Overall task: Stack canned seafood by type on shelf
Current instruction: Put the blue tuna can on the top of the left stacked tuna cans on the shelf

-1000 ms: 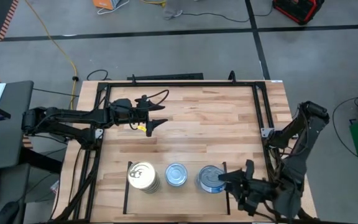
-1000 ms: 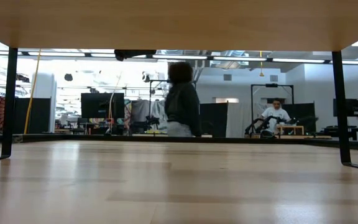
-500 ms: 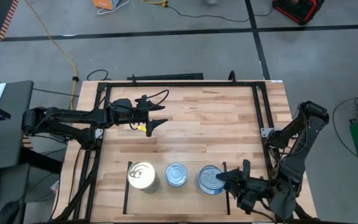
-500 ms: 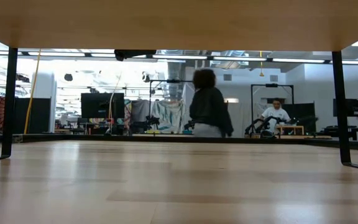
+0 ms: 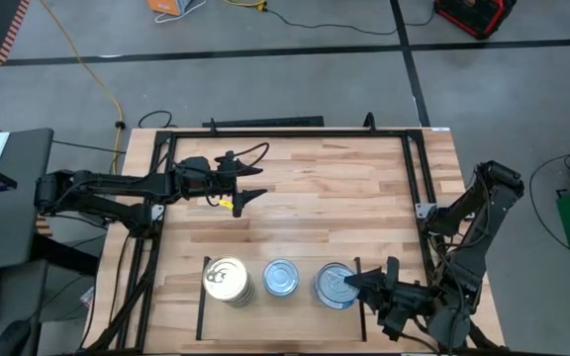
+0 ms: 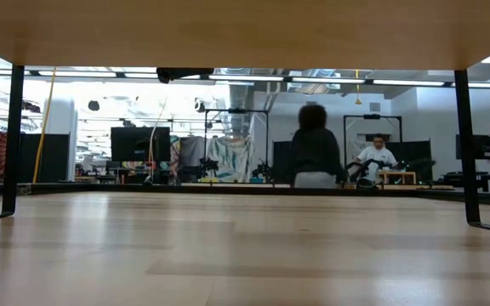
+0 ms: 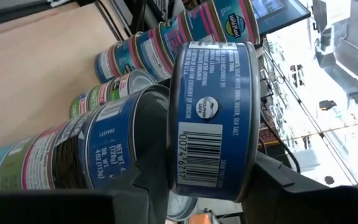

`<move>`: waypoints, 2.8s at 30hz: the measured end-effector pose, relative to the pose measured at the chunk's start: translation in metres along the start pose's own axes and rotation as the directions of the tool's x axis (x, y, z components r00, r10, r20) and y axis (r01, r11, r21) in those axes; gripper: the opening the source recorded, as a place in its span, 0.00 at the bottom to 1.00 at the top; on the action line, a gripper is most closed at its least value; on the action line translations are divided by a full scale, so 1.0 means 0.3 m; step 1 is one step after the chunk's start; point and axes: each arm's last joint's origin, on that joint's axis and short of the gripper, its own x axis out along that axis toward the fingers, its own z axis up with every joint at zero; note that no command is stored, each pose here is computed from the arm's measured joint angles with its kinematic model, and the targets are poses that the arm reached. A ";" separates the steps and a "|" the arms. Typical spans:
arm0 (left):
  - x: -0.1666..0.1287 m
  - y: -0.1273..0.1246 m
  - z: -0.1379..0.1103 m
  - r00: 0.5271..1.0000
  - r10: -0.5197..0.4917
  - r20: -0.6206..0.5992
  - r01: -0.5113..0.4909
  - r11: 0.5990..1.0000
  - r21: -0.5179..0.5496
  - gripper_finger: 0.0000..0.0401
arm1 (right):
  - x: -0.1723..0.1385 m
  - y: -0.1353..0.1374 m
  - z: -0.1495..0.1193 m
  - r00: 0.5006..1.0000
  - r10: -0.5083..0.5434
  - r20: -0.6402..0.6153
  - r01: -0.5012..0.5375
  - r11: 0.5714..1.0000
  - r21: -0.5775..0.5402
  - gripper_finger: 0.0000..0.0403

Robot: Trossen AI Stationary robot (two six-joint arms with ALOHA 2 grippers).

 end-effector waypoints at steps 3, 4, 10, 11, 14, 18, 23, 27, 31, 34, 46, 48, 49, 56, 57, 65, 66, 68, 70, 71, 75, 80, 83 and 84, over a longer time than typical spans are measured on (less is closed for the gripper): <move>0.000 0.000 0.000 1.000 0.000 0.000 0.000 1.000 0.000 0.72 | 0.000 0.000 0.000 1.000 -0.001 -0.002 0.001 1.000 -0.024 0.43; 0.000 0.000 0.000 1.000 0.000 0.000 0.000 1.000 0.000 0.72 | 0.000 0.000 0.000 1.000 -0.002 -0.002 0.002 1.000 -0.029 0.42; 0.000 0.000 0.000 1.000 0.000 0.001 0.000 1.000 0.000 0.72 | 0.000 -0.003 -0.001 0.999 -0.028 -0.021 0.026 0.997 -0.073 0.44; 0.000 0.000 0.000 1.000 0.000 0.001 0.000 1.000 -0.001 0.72 | 0.000 -0.004 0.000 0.999 -0.029 -0.020 0.027 0.996 -0.080 0.44; 0.000 0.000 0.000 1.000 0.000 0.001 0.000 1.000 -0.001 0.72 | -0.001 -0.008 0.003 0.999 -0.034 -0.015 0.032 0.995 -0.097 0.43; 0.000 0.000 0.000 1.000 0.000 0.001 0.000 1.000 -0.002 0.72 | -0.019 -0.009 0.006 0.998 -0.063 -0.031 0.058 0.986 -0.157 0.43; 0.000 0.000 0.000 1.000 0.000 0.001 0.000 1.000 -0.002 0.72 | -0.054 -0.037 0.020 0.997 -0.074 -0.018 0.071 0.986 -0.148 0.44; 0.000 0.000 0.000 1.000 -0.001 0.000 0.001 1.000 -0.019 0.72 | -0.091 -0.077 0.012 0.999 -0.035 0.021 0.038 0.986 -0.162 0.43; 0.000 -0.001 0.000 1.000 -0.002 0.001 0.002 0.999 -0.052 0.72 | -0.127 -0.134 -0.021 0.994 0.060 0.091 -0.048 0.991 -0.126 0.43; -0.001 -0.001 0.003 1.000 0.006 0.006 -0.006 0.998 -0.059 0.72 | -0.135 -0.142 -0.054 0.991 0.108 0.081 -0.095 0.984 -0.153 0.43; -0.001 0.000 0.013 0.999 0.019 0.038 -0.012 0.987 -0.160 0.72 | -0.069 -0.104 -0.080 0.990 0.138 -0.014 -0.133 0.910 -0.392 0.44; -0.001 0.000 0.012 0.999 0.020 0.038 -0.013 0.984 -0.180 0.72 | -0.060 -0.108 -0.083 0.991 0.133 -0.022 -0.130 0.901 -0.414 0.44; -0.001 0.000 0.013 0.999 0.020 0.038 -0.012 0.982 -0.188 0.72 | -0.057 -0.109 -0.082 0.991 0.131 -0.023 -0.129 0.898 -0.421 0.44; -0.002 0.003 0.013 0.998 0.047 0.039 -0.037 0.976 -0.216 0.72 | -0.033 -0.120 -0.077 0.987 0.163 0.009 -0.141 0.881 -0.452 0.44; -0.002 0.003 0.013 0.998 0.051 0.039 -0.041 0.975 -0.217 0.72 | -0.032 -0.120 -0.077 0.986 0.168 0.012 -0.144 0.878 -0.457 0.44; -0.002 0.005 0.013 0.997 0.073 0.040 -0.063 0.973 -0.221 0.72 | -0.005 -0.130 -0.083 0.981 0.193 0.021 -0.160 0.867 -0.472 0.44; -0.002 0.006 0.013 0.996 0.076 0.040 -0.065 0.973 -0.221 0.72 | -0.003 -0.131 -0.082 0.981 0.191 0.022 -0.157 0.865 -0.476 0.44; -0.002 0.006 0.013 0.996 0.078 0.040 -0.067 0.973 -0.221 0.72 | 0.001 -0.133 -0.080 0.981 0.194 0.029 -0.156 0.862 -0.483 0.44; -0.002 0.006 0.013 0.996 0.079 0.040 -0.068 0.973 -0.221 0.72 | 0.002 -0.133 -0.081 0.981 0.193 0.029 -0.155 0.859 -0.488 0.45; -0.002 0.006 0.013 0.996 0.078 0.040 -0.068 0.973 -0.221 0.72 | 0.002 -0.134 -0.080 0.981 0.193 0.030 -0.154 0.861 -0.486 0.45; -0.002 0.006 0.013 0.996 0.078 0.040 -0.067 0.973 -0.221 0.72 | 0.003 -0.133 -0.079 0.980 0.195 0.033 -0.156 0.863 -0.481 0.50; -0.002 0.006 0.012 0.996 0.078 0.040 -0.067 0.973 -0.221 0.72 | 0.003 -0.134 -0.078 0.980 0.194 0.035 -0.154 0.864 -0.479 0.60; -0.001 0.006 0.013 0.996 0.077 0.040 -0.067 0.973 -0.221 0.72 | 0.003 -0.134 -0.078 0.980 0.194 0.035 -0.153 0.863 -0.481 0.63; -0.001 0.006 0.013 0.996 0.077 0.040 -0.067 0.973 -0.221 0.72 | 0.003 -0.134 -0.078 0.980 0.194 0.035 -0.153 0.862 -0.483 0.63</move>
